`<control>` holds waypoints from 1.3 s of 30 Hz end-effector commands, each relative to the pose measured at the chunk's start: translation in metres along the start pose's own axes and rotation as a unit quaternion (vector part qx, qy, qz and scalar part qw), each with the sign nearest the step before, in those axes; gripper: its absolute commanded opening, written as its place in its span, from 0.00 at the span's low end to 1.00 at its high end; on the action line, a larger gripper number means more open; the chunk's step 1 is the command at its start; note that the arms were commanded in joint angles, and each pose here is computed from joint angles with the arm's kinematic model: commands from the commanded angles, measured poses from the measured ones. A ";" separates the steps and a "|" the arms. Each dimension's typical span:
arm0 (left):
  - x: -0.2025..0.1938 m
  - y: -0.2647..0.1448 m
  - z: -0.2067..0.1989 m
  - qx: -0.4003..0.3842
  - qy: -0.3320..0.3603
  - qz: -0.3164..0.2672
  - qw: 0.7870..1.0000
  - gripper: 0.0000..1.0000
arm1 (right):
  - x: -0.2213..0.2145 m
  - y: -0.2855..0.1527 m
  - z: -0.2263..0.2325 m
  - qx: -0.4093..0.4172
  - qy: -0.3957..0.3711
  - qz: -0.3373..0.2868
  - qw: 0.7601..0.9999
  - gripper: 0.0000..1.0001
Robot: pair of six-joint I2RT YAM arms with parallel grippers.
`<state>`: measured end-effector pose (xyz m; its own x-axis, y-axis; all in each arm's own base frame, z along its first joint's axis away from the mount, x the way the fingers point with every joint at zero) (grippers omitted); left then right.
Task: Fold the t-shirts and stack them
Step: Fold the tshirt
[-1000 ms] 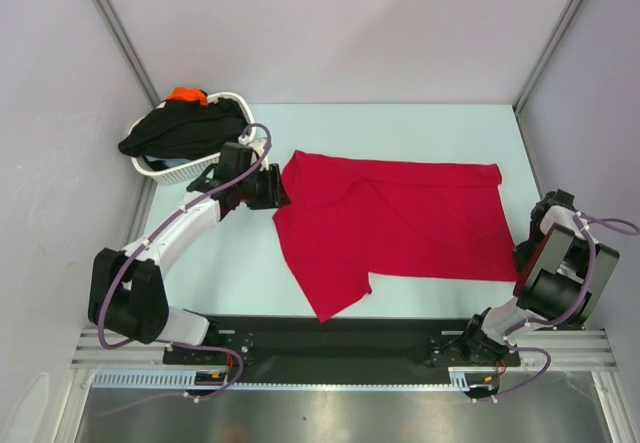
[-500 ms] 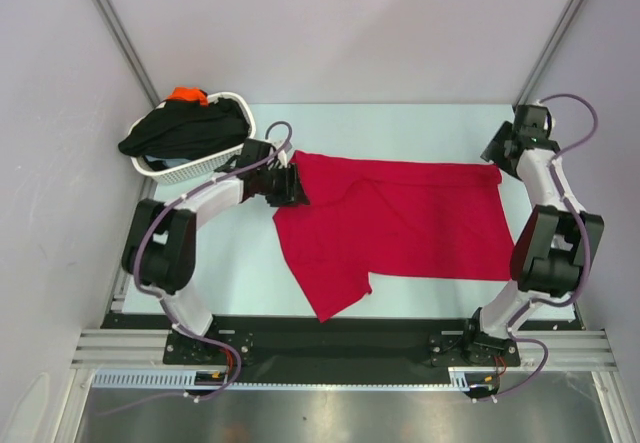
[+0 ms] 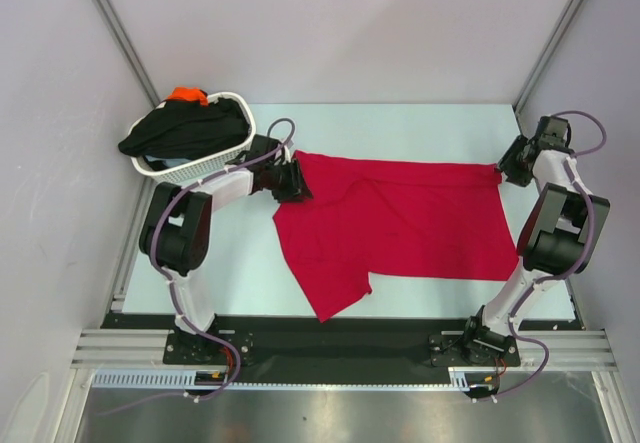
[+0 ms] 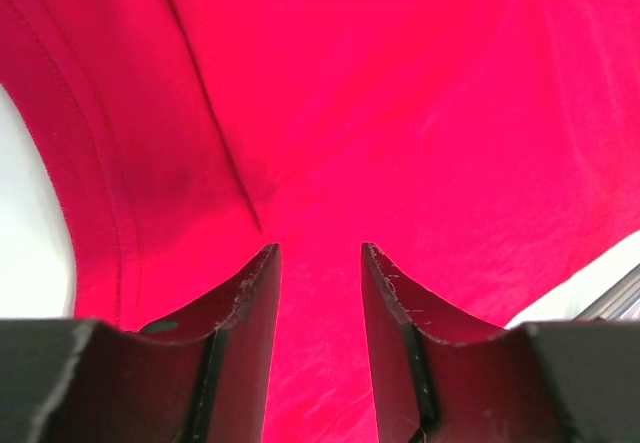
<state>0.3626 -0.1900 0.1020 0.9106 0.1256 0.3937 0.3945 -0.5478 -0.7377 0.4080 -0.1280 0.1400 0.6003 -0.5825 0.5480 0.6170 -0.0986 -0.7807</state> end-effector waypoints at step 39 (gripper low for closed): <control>0.058 -0.015 -0.021 0.035 -0.010 -0.126 0.991 0.00 | -0.001 0.041 -0.017 -0.026 0.052 0.023 0.998 0.37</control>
<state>0.3889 -0.1941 0.0815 0.8951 0.2350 0.3789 0.4459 -0.4677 -0.7632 0.4125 -0.1324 0.1013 0.5983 -0.6595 0.4552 0.5676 -0.0522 -0.8217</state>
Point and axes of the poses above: each gripper's point midway between its finger pads, its own y axis out along the fingers, its own z axis along the line the jaws close on, x = y × z, the point moved 6 cm from there along -y, back along the fingers, and after that the axes turned 2 degrees about y, right-handed, at the moved point
